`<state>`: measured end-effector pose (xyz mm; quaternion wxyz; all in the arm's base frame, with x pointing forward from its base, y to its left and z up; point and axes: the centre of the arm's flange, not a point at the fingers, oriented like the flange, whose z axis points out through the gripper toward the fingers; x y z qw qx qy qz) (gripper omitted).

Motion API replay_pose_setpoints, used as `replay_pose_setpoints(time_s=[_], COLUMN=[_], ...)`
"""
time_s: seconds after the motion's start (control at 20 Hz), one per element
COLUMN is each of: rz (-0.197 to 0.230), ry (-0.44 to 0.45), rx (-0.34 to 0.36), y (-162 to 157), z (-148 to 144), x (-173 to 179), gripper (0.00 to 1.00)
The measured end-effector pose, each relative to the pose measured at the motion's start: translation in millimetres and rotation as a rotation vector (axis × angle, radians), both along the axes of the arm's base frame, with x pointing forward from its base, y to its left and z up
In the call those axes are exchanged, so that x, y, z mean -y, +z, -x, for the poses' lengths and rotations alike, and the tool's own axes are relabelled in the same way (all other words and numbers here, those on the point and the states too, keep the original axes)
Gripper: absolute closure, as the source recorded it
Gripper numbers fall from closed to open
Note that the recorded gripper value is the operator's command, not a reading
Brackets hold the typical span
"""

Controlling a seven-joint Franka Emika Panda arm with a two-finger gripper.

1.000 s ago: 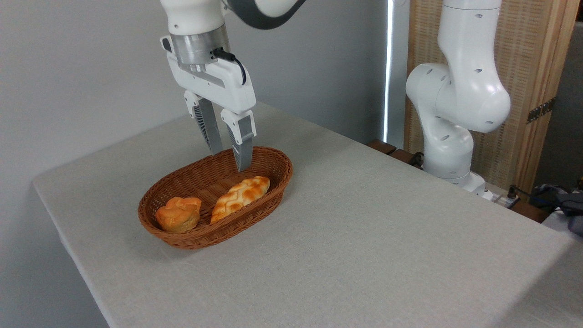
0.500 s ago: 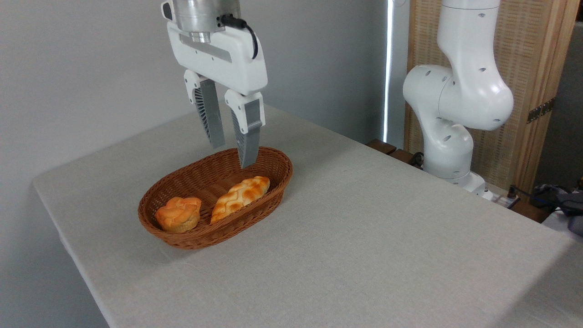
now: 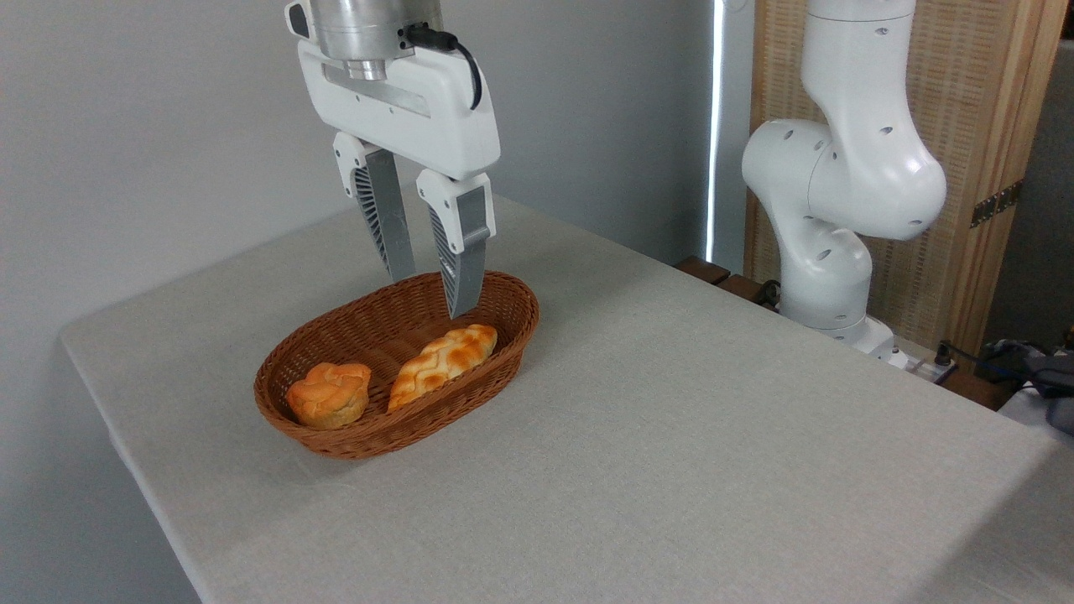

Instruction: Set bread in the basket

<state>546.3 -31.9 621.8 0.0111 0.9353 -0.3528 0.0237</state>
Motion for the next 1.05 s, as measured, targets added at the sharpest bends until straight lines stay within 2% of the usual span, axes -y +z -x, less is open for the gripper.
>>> replay_pose_setpoints(time_s=[0.45,1.05], rz=[0.001,0.001], ry=[0.015,0.007], rx=[0.009,0.004], y=[5,5], z=[0,1], x=[-15,-15], gripper=[0.00,0.00])
